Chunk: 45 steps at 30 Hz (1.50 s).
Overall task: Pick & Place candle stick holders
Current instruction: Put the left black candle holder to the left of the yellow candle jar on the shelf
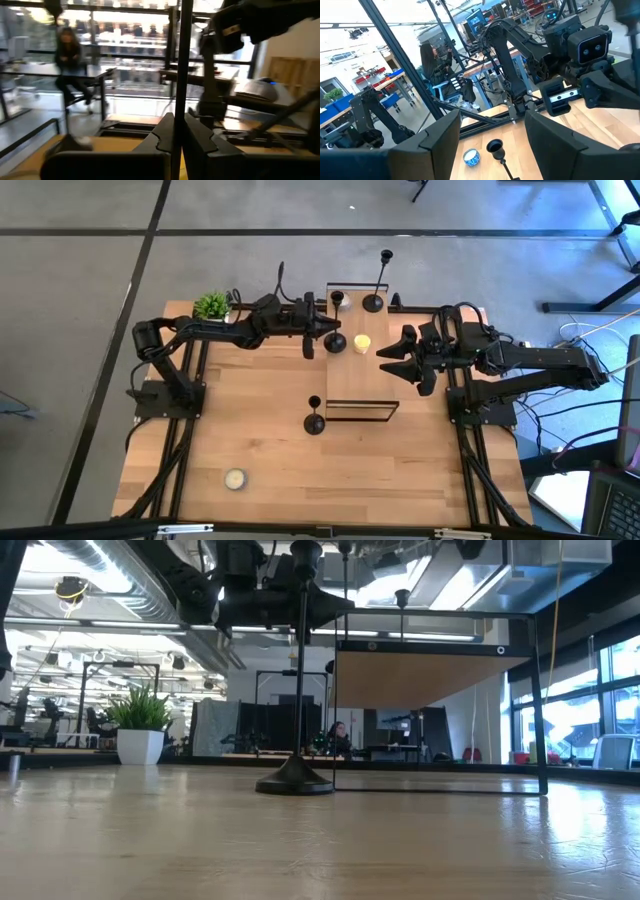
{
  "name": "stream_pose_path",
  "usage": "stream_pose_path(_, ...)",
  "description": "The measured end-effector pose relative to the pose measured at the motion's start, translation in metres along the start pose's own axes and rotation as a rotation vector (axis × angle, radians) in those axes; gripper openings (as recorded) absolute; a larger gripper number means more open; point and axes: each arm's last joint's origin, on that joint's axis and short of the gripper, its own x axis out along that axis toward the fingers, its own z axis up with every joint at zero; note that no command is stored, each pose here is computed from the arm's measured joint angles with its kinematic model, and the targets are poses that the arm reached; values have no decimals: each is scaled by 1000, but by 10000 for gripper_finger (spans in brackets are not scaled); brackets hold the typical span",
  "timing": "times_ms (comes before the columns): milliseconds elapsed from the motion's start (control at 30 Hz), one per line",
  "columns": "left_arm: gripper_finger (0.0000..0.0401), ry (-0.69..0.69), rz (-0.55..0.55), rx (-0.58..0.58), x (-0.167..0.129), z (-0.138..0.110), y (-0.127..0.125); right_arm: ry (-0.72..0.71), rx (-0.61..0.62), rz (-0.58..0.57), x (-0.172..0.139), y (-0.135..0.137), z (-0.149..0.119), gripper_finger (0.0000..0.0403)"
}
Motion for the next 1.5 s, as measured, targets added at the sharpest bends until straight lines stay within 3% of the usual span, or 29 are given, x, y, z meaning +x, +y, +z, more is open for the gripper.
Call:
stream_pose_path(133,10,3,71,1,2,-1,-3,0,0,0,0,0,0,227)
stream_pose_path(367,10,13,13,29,6,-1,-12,0,0,0,0,0,0,227)
stream_pose_path(867,10,22,-56,43,4,-3,-7,0,1,0,0,0,0,227)
stream_pose_path(1500,10,43,10,34,9,5,-1,0,-5,0,0,0,0,227)
